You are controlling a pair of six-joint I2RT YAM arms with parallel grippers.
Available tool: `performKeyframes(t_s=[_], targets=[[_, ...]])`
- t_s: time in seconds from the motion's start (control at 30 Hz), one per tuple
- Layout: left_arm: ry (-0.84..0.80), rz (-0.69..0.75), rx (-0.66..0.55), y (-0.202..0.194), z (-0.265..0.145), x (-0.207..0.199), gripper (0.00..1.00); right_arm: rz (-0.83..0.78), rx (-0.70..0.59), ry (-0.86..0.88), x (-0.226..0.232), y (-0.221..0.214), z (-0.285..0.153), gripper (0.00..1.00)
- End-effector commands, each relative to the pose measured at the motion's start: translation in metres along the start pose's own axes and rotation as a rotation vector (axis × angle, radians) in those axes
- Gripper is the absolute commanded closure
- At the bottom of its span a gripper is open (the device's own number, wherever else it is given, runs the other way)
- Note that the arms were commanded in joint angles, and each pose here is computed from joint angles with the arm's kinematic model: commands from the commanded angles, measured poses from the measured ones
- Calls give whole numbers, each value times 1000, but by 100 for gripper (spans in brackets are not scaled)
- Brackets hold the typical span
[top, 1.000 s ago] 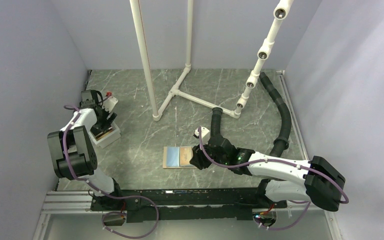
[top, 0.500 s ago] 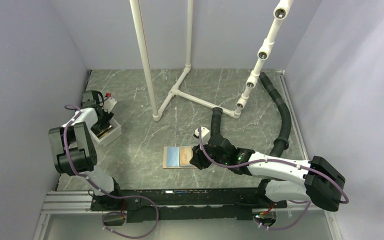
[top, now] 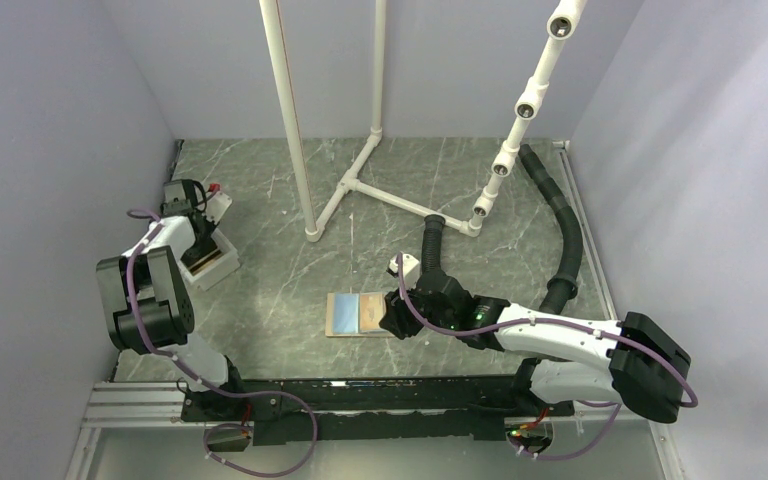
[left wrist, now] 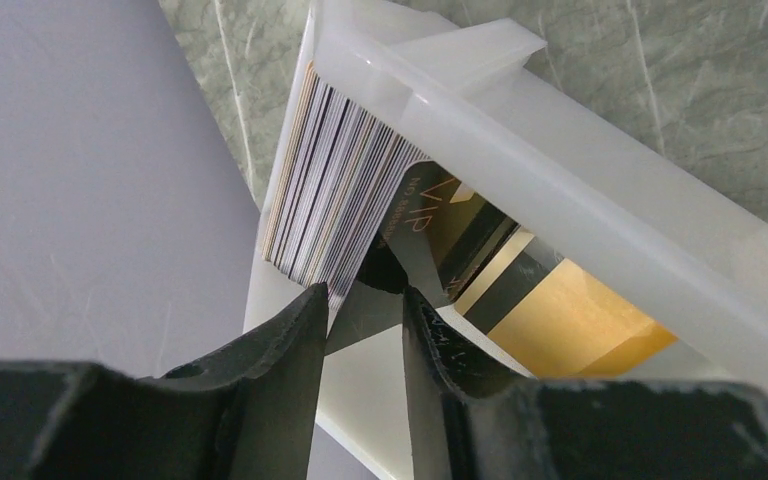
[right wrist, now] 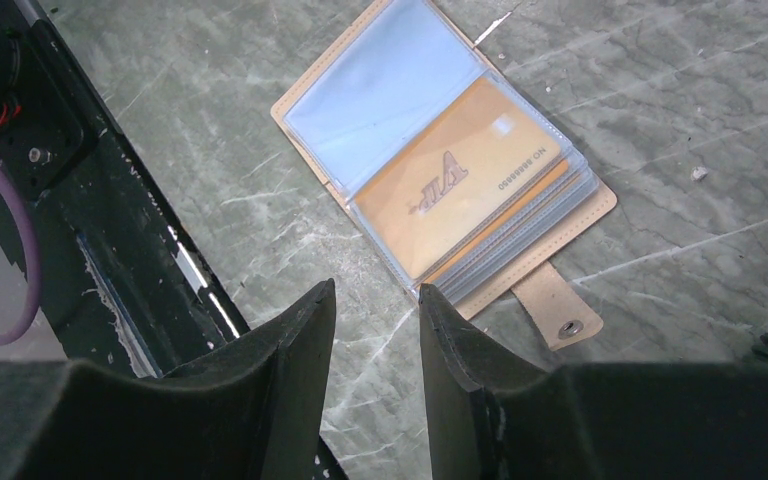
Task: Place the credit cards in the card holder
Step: Pick up the credit card from the storage box.
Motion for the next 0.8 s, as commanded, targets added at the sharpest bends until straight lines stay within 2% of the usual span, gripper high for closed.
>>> performKeyframes(t_s=[0.0, 0.23, 0.5, 0.6, 0.67, 0.77], targets=[[69, -16, -59, 6, -17, 12, 65, -22, -62, 19, 3, 12, -4, 61], [60, -25, -66, 4, -21, 10, 79, -23, -67, 20, 4, 13, -4, 61], [8, -63, -88, 2, -38, 3, 86, -24, -69, 17, 3, 13, -4, 61], [-7, -93, -112, 3, -52, 1, 94, -24, -68, 17, 3, 13, -4, 61], [1, -130, -137, 6, -64, 2, 95, -24, -68, 17, 3, 13, -4, 61], [-12, -241, -171, 18, -91, 7, 100, -22, -59, 12, 3, 14, -3, 61]])
Point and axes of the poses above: each gripper's point midway between its finger pads, its own z axis out along the fingers, its own x axis along the line the jaws close on, y = z × x, the point moved 10 cm from there along -z, back along the fingers, and after that the axes turned 3 degrees about -z, right-handed, at the moved point
